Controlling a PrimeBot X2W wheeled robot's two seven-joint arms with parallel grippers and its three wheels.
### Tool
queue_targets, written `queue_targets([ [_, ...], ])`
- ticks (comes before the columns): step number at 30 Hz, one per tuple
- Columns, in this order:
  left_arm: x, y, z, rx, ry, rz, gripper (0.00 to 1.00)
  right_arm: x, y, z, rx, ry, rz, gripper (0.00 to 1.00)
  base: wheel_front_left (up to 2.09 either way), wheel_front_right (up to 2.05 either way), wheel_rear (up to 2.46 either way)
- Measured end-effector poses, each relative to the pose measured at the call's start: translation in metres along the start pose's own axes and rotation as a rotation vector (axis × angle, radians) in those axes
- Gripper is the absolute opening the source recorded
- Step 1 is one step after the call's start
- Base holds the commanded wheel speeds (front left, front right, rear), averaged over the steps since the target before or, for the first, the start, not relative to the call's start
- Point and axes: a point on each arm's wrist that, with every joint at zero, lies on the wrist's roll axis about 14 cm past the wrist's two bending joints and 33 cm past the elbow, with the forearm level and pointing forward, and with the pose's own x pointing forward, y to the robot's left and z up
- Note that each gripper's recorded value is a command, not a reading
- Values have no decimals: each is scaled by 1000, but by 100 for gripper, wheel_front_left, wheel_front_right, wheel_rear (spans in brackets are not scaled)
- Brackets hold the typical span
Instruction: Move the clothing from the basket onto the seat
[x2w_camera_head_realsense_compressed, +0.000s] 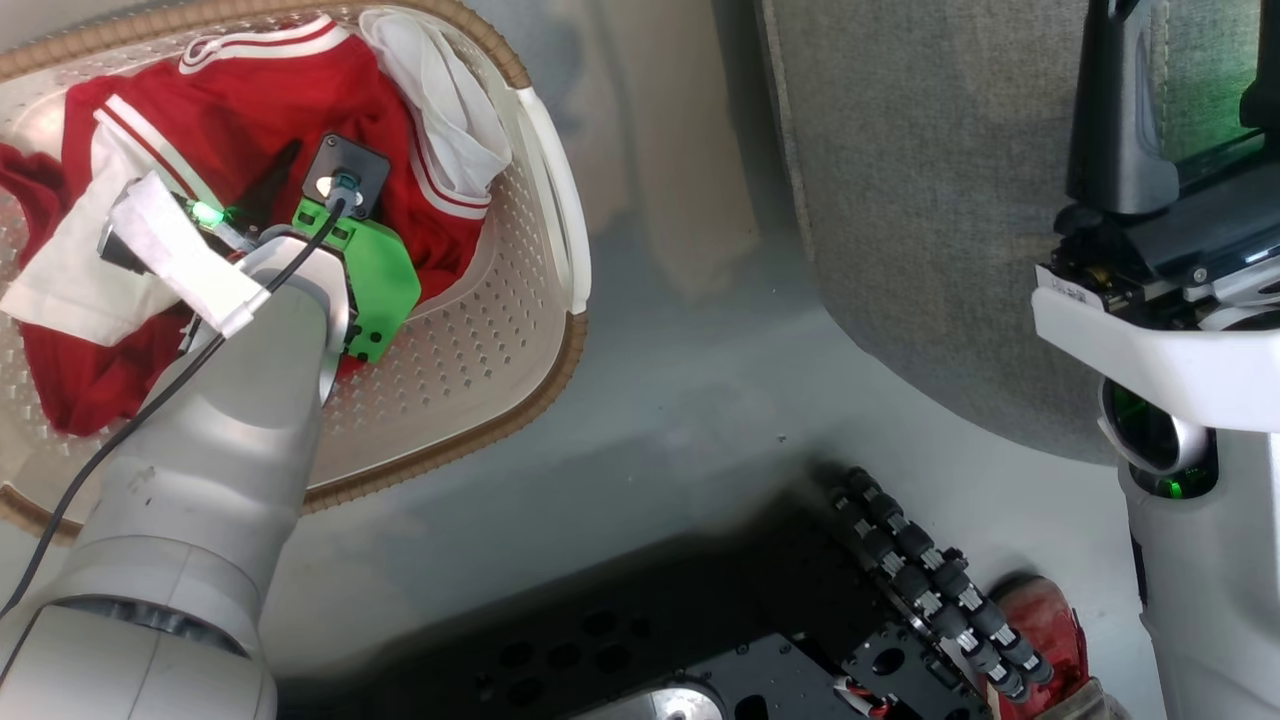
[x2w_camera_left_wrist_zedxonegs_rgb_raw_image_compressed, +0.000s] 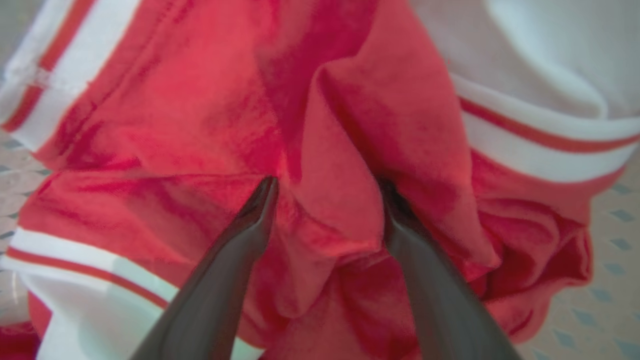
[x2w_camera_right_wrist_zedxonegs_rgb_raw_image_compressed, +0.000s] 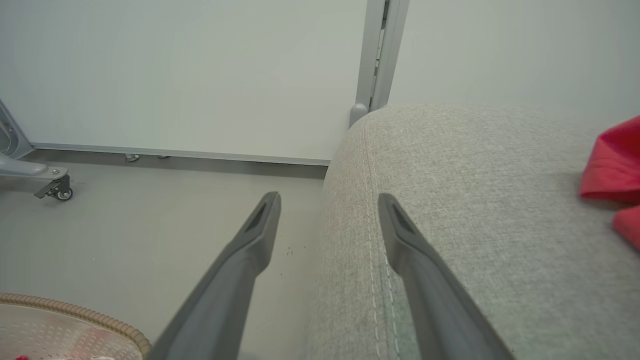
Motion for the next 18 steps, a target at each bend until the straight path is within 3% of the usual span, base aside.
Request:
queue_targets([
  [1, 1, 1, -1, -3, -3, 4, 0, 1, 0, 1, 0, -4, -1, 100, 0, 0, 0],
  [11, -12, 27, 24, -69, -139, 104, 0, 3, -1, 15, -4, -34, -4, 100, 0, 0, 0],
  [18, -51, 24, 56, -161, -267, 145, 0, -9, 3, 31, 5, -27, 10, 100, 0, 0, 0],
])
